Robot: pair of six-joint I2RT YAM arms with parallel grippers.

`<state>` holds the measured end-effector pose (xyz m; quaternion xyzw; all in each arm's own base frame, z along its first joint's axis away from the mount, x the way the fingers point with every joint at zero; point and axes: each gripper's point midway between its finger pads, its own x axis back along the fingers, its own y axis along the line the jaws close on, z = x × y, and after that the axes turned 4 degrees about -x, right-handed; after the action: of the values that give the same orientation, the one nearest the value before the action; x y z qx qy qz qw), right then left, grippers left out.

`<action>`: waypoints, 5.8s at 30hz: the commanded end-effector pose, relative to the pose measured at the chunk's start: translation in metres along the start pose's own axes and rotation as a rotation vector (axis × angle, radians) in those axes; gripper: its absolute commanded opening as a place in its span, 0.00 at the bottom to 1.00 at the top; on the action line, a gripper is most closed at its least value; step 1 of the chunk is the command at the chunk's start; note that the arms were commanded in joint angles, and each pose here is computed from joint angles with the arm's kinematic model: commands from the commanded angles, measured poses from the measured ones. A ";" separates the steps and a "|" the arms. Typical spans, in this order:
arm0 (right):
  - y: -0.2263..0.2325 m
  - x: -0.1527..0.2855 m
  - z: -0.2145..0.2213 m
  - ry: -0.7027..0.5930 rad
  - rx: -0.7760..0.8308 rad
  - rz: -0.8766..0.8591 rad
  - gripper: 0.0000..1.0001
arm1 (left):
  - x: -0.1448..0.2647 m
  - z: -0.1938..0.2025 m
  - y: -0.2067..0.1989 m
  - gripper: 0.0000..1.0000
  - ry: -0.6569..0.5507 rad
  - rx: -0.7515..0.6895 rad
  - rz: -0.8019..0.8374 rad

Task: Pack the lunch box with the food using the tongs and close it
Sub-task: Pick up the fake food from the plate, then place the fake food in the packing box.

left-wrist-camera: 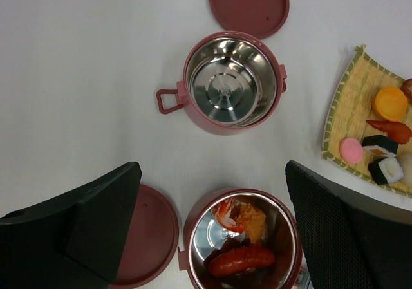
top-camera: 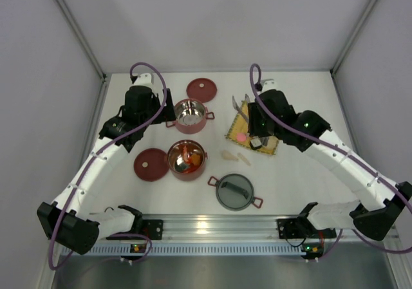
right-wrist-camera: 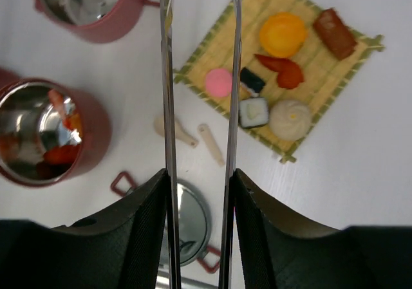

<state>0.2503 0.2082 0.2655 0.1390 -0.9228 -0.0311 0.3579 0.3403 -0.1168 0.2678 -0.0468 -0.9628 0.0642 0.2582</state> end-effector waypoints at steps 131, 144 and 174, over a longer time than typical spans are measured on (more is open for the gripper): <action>-0.153 -0.022 0.006 0.003 -0.159 0.285 0.20 | 0.002 -0.003 -0.003 0.99 -0.020 0.006 0.018; -0.067 0.003 -0.003 -0.022 -0.104 -0.021 0.18 | 0.001 -0.002 -0.003 0.99 -0.017 0.005 0.014; 0.127 0.035 0.073 0.153 0.155 -0.478 0.31 | 0.002 -0.001 -0.001 0.99 -0.017 0.006 0.006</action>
<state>0.1417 0.2999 0.2205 0.3636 -0.8200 0.0002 0.4420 0.3399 -0.1166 0.2655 -0.0463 -0.9622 0.0634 0.2607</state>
